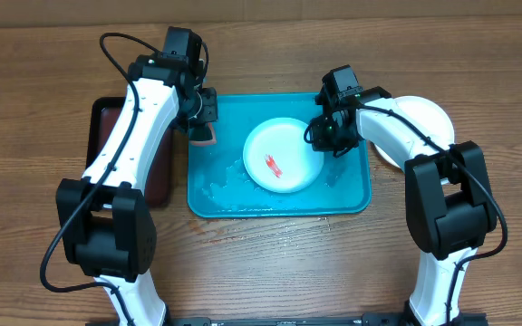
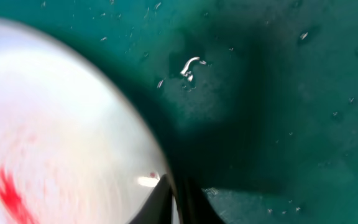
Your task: Clean dirty plates on tray and stack at the side
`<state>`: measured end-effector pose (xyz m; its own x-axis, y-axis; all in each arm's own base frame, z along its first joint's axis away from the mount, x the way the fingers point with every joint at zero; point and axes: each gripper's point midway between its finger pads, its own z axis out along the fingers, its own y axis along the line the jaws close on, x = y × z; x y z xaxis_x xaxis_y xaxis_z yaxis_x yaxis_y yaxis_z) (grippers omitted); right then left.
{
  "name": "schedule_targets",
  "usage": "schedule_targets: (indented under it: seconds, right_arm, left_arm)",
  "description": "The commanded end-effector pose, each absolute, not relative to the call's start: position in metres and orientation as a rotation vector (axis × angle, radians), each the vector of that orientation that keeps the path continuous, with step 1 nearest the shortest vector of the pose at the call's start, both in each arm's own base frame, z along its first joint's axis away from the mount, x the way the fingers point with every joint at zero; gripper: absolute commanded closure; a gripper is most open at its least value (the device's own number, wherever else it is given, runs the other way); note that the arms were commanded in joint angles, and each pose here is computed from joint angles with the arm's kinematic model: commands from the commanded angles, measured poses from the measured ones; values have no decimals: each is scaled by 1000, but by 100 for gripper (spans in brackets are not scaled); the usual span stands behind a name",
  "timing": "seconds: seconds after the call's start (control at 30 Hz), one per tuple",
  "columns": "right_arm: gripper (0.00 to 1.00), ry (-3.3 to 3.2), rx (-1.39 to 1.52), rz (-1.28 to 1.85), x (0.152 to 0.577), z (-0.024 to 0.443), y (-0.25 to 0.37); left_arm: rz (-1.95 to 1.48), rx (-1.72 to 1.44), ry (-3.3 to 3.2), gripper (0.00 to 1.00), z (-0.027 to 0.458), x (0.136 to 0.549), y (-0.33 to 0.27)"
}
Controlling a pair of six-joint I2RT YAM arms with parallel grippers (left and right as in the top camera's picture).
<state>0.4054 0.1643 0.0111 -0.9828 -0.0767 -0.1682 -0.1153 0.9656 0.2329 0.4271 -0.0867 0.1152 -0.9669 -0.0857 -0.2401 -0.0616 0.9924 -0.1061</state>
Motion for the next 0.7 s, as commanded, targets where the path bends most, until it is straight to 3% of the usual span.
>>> schedule_targets:
  seconds: [0.0,0.43,0.67]
  right_arm:
    - [96,2963,-132,342,405,8,163]
    - [96,3128,445,357,356,-6,185]
    - [96,3118,444,353,342,-10,218]
  left_arm:
    - [-153,-128,2893,96,113,426,-90]
    - [-201,-121,2901,96,113,424,-96]
    - [-193,-77,2937,96,96,412,-107]
